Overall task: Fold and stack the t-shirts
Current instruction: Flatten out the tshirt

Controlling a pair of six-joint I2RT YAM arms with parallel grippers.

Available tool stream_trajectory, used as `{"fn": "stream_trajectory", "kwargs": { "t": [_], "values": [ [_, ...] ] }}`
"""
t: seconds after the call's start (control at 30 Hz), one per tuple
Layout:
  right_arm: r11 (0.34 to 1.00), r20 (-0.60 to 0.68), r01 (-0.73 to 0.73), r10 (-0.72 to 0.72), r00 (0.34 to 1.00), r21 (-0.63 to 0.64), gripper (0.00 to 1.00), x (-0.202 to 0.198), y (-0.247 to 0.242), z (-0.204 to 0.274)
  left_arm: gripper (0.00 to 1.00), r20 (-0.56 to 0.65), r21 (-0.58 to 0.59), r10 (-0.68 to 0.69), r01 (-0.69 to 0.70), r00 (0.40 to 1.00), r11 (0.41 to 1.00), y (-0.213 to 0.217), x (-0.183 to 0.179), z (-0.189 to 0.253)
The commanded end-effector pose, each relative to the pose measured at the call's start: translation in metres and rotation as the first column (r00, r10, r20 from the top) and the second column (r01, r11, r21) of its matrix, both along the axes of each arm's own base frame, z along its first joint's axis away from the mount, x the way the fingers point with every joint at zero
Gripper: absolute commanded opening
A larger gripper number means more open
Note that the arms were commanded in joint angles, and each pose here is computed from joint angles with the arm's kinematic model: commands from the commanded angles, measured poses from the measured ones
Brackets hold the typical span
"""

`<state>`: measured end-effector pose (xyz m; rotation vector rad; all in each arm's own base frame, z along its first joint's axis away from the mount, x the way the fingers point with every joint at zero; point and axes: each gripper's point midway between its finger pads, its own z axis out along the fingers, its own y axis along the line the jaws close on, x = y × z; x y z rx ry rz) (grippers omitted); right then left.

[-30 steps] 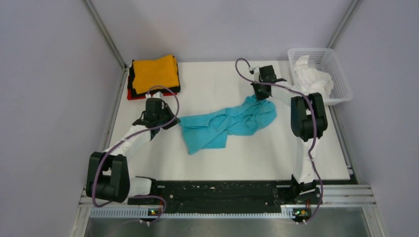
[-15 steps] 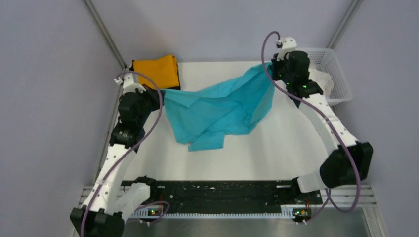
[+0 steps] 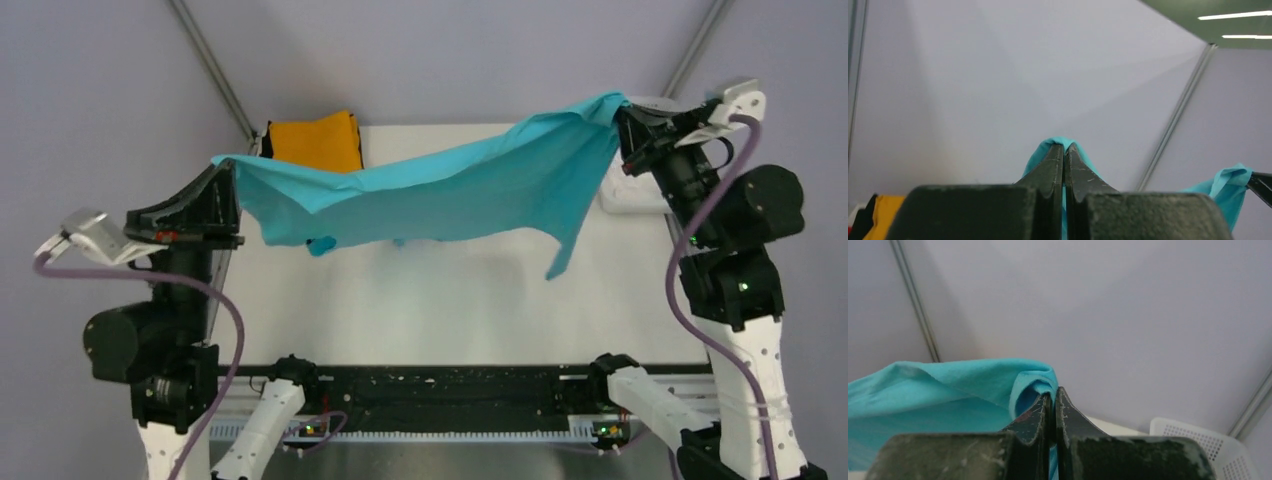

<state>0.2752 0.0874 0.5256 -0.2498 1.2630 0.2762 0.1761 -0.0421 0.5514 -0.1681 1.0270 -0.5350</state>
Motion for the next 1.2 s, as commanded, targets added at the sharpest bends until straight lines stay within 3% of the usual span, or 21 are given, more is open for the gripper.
{"fn": "stream_trajectory", "kwargs": {
  "t": [0.0, 0.17, 0.3, 0.5, 0.6, 0.73, 0.8, 0.9, 0.97, 1.0, 1.07, 1.17],
  "values": [
    [0.990, 0.143, -0.139, 0.135, 0.980, 0.016, 0.00, -0.069, 0.009, 0.058, 0.00, 0.191, 0.090, -0.049, 0.033, 0.980, 0.995, -0.006, -0.057, 0.058],
    [0.988, 0.207, -0.153, 0.143, 0.968, 0.033, 0.00, -0.111, 0.000, 0.079, 0.00, 0.293, 0.108, -0.034, 0.003, 0.956, 0.994, -0.002, -0.084, 0.099],
    [0.991, 0.161, -0.093, 0.077, 0.984, 0.095, 0.00, -0.105, -0.012, 0.070, 0.00, 0.245, 0.079, 0.041, -0.062, 0.969, 0.995, 0.006, -0.044, 0.112],
    [0.964, -0.085, 0.141, -0.125, 0.988, 0.224, 0.00, -0.047, -0.039, 0.006, 0.00, -0.040, 0.090, 0.188, -0.183, 0.981, 0.979, 0.012, 0.104, 0.066],
    [0.943, -0.231, 0.259, -0.210, 0.950, 0.211, 0.00, -0.013, -0.046, -0.050, 0.00, -0.223, 0.152, 0.238, -0.207, 0.945, 0.966, 0.007, 0.190, 0.005],
    [0.913, -0.434, 0.385, -0.293, 0.852, 0.139, 0.02, 0.036, -0.048, -0.147, 0.01, -0.455, 0.253, 0.264, -0.160, 0.851, 0.954, -0.006, 0.287, -0.116],
    [0.904, -0.525, 0.417, -0.312, 0.792, 0.091, 0.04, 0.059, -0.045, -0.205, 0.09, -0.575, 0.300, 0.276, -0.115, 0.771, 0.947, -0.011, 0.321, -0.187],
    [0.905, -0.632, 0.425, -0.312, 0.710, 0.030, 0.06, 0.087, -0.035, -0.290, 0.26, -0.738, 0.352, 0.322, -0.068, 0.593, 0.934, -0.010, 0.355, -0.305],
    [0.904, -0.665, 0.428, -0.317, 0.676, 0.003, 0.13, 0.099, -0.032, -0.333, 0.63, -0.793, 0.360, 0.339, -0.059, 0.506, 0.931, -0.008, 0.364, -0.359],
    [0.902, -0.684, 0.432, -0.328, 0.652, -0.020, 0.24, 0.102, -0.032, -0.354, 0.94, -0.812, 0.365, 0.345, -0.052, 0.471, 0.930, -0.007, 0.366, -0.381],
    [0.893, -0.698, 0.450, -0.338, 0.632, -0.026, 0.53, 0.116, -0.034, -0.369, 0.99, -0.837, 0.355, 0.333, -0.032, 0.435, 0.934, -0.011, 0.369, -0.403],
    [0.889, -0.727, 0.455, -0.340, 0.596, -0.042, 0.70, 0.128, -0.033, -0.370, 0.99, -0.838, 0.327, 0.298, -0.017, 0.457, 0.945, -0.017, 0.371, -0.395]
  ]
}}
